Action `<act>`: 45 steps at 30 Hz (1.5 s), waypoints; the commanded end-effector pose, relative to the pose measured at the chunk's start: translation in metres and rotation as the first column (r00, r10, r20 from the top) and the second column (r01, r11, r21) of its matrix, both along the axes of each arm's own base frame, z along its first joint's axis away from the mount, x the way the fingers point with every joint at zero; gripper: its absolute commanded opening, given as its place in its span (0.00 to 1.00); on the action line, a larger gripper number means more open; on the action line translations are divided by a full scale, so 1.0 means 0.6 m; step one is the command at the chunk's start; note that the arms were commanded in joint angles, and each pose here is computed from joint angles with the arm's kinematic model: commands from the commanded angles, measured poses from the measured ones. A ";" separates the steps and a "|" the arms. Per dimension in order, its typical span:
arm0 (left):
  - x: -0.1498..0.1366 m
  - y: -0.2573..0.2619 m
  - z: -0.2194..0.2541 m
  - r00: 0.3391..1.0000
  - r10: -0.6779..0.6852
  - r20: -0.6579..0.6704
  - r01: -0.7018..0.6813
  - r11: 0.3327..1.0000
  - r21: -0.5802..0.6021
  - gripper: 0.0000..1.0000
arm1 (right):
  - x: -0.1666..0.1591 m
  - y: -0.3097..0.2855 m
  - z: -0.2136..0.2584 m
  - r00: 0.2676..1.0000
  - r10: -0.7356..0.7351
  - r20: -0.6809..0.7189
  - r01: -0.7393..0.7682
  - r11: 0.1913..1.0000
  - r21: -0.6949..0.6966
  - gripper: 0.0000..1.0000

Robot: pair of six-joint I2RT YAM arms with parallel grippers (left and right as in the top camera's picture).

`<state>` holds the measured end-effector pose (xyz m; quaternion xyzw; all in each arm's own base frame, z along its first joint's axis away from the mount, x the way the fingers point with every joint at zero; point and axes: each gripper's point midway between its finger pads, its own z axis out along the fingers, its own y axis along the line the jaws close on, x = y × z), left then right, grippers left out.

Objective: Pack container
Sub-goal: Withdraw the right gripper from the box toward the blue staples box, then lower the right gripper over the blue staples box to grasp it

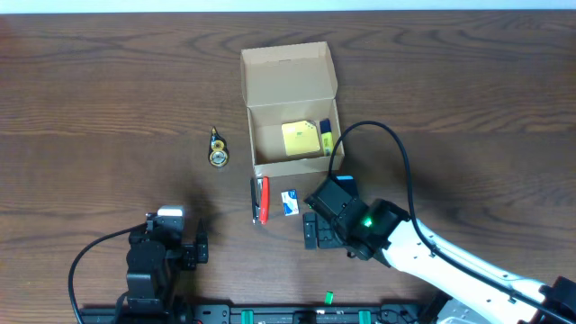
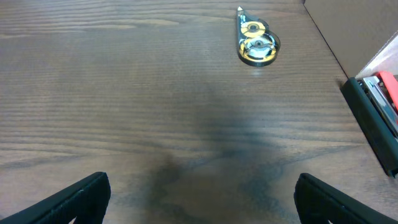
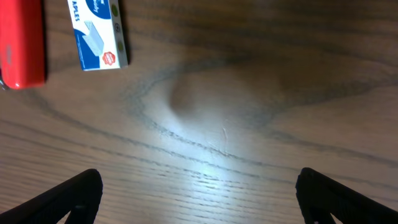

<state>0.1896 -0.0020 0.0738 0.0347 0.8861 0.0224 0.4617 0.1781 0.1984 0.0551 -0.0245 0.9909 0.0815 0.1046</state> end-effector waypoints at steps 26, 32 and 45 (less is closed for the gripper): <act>-0.001 0.006 -0.008 1.000 0.009 -0.007 -0.008 1.000 0.025 0.95 | 0.054 0.075 0.000 0.991 0.051 0.128 -0.066 0.991 0.119 0.99; -0.001 0.006 -0.008 1.000 0.009 -0.007 -0.008 1.000 0.025 0.95 | 0.046 0.103 -0.019 0.992 0.079 0.099 -0.092 0.986 0.135 0.99; -0.001 0.006 -0.008 1.000 0.009 -0.007 -0.008 1.000 0.025 0.95 | 0.063 0.099 0.009 0.980 -0.129 0.152 0.119 0.990 0.073 0.99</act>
